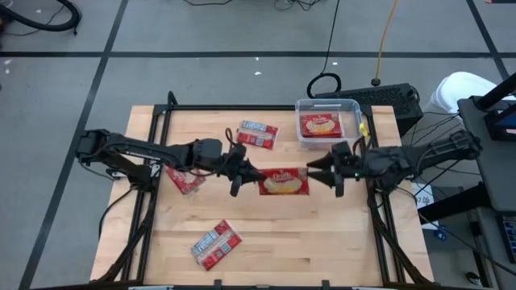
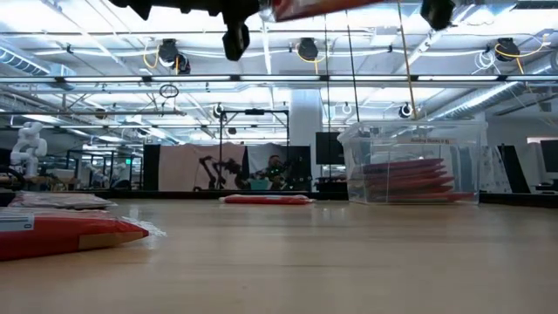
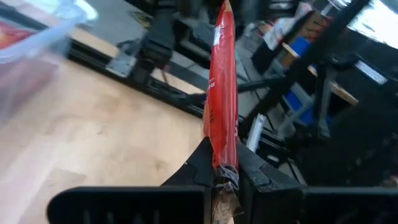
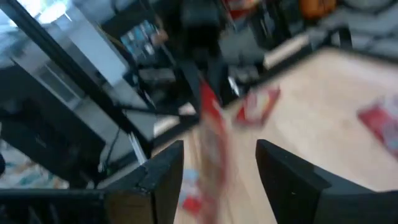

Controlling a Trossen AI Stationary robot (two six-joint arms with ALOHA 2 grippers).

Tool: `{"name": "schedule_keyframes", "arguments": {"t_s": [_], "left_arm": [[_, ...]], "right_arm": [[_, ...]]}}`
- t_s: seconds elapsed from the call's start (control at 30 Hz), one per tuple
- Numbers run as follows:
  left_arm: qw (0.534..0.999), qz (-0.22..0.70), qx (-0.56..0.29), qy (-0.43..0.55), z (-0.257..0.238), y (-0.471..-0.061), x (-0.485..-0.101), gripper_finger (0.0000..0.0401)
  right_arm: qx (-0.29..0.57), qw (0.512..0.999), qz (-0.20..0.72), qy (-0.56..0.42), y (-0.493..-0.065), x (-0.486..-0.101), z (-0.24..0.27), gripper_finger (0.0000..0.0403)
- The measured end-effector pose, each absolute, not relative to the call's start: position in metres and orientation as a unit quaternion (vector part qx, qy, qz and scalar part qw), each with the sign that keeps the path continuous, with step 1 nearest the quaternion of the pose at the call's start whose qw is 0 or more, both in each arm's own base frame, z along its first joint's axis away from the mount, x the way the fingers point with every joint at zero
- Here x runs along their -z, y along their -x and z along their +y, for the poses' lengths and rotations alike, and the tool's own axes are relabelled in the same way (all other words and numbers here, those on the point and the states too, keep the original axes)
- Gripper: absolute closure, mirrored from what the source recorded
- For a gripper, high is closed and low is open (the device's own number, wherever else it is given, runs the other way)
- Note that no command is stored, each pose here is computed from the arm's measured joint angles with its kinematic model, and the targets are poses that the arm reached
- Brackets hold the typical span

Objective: Sort popcorn bags into baskets
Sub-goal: Put the popcorn bag into the transparent container

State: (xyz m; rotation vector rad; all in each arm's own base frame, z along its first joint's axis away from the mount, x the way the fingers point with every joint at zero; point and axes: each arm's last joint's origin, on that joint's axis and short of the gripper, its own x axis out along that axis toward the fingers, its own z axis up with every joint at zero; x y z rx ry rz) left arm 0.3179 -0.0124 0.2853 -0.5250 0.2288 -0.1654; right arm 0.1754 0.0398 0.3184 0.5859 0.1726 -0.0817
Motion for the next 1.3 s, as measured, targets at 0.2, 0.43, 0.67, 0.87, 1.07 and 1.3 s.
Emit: {"name": "schedule_keyframes", "arguments": {"t_s": [0.2, 0.43, 0.67, 0.87, 1.07, 1.3], "left_arm": [[0.957, 0.090, 0.052, 0.270, -0.001, -0.315, -0.292, 0.0381], [0.957, 0.077, 0.031, 0.278, 0.016, -0.316, -0.292, 0.0381], [0.958, 0.077, 0.041, 0.275, 0.025, -0.315, -0.293, 0.0381], [0.958, 0.078, 0.042, 0.273, 0.029, -0.314, -0.293, 0.0380], [0.958, 0.080, 0.042, 0.271, 0.029, -0.314, -0.292, 0.0377], [0.962, 0.062, -0.008, 0.265, 0.028, -0.309, -0.299, 0.0277]], "right_arm": [[0.054, 0.955, 0.047, -0.288, -0.184, -0.323, 0.026, 0.0193], [0.044, 0.951, 0.076, -0.295, -0.202, -0.313, 0.015, 0.0195], [0.049, 0.953, 0.048, -0.295, -0.210, -0.315, 0.001, 0.0262], [0.033, 0.954, 0.055, -0.292, -0.210, -0.315, -0.009, 0.0353], [0.025, 0.947, 0.060, -0.314, -0.210, -0.315, -0.013, 0.0389], [0.039, 0.928, 0.057, -0.365, -0.209, -0.314, -0.015, 0.0397]]}}
